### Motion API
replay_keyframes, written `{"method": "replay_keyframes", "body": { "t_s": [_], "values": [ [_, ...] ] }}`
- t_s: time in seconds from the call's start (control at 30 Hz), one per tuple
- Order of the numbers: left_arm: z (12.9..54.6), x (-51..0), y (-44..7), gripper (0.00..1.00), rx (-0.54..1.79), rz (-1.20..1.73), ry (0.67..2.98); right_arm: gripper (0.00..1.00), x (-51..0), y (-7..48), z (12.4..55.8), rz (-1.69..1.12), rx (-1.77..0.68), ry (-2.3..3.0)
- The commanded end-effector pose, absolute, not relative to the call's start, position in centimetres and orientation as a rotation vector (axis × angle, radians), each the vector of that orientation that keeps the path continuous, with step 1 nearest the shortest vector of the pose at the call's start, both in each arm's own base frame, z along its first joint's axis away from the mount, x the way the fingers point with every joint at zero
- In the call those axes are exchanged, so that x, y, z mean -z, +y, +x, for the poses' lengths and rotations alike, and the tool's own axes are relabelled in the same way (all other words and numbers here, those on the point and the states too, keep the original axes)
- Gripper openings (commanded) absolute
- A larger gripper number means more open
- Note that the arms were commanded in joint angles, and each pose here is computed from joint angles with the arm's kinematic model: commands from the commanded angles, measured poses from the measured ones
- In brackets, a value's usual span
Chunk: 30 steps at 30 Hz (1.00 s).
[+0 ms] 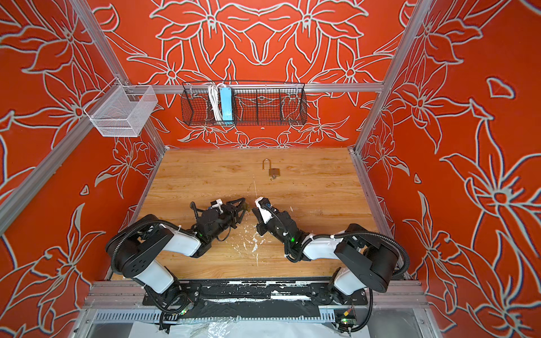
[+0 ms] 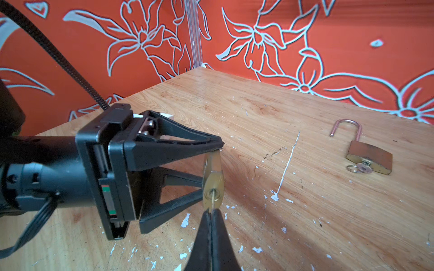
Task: Unlock with the key
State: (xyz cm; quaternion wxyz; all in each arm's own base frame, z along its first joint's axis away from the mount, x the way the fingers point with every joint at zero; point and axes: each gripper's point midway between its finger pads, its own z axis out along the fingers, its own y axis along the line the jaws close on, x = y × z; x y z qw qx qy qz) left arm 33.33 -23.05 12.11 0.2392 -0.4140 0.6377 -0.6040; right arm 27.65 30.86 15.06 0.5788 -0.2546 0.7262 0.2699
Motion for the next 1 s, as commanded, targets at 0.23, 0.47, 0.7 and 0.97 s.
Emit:
{"method": "replay_keyframes", "body": {
  "t_s": [0.23, 0.47, 0.7, 0.97],
  "values": [
    [33.1, -14.3, -23.3, 0.00, 1.747, -1.105, 1.660, 0.00, -15.7, 31.0, 28.5, -0.518, -0.646, 1.673],
    [33.1, -13.8, -23.2, 0.00, 1.731, -1.112, 1.638, 0.00, -14.9, 30.6, 28.8, -0.402, -0.665, 1.655],
    [33.2, -13.2, -23.3, 0.00, 1.732, -1.125, 1.620, 0.00, -14.6, 32.3, 27.7, -0.459, -0.619, 1.630],
    [33.1, -13.5, -24.0, 0.00, 1.751, -1.089, 1.639, 0.00, -14.8, 32.8, 27.5, -0.462, -0.601, 1.603]
  ]
}}
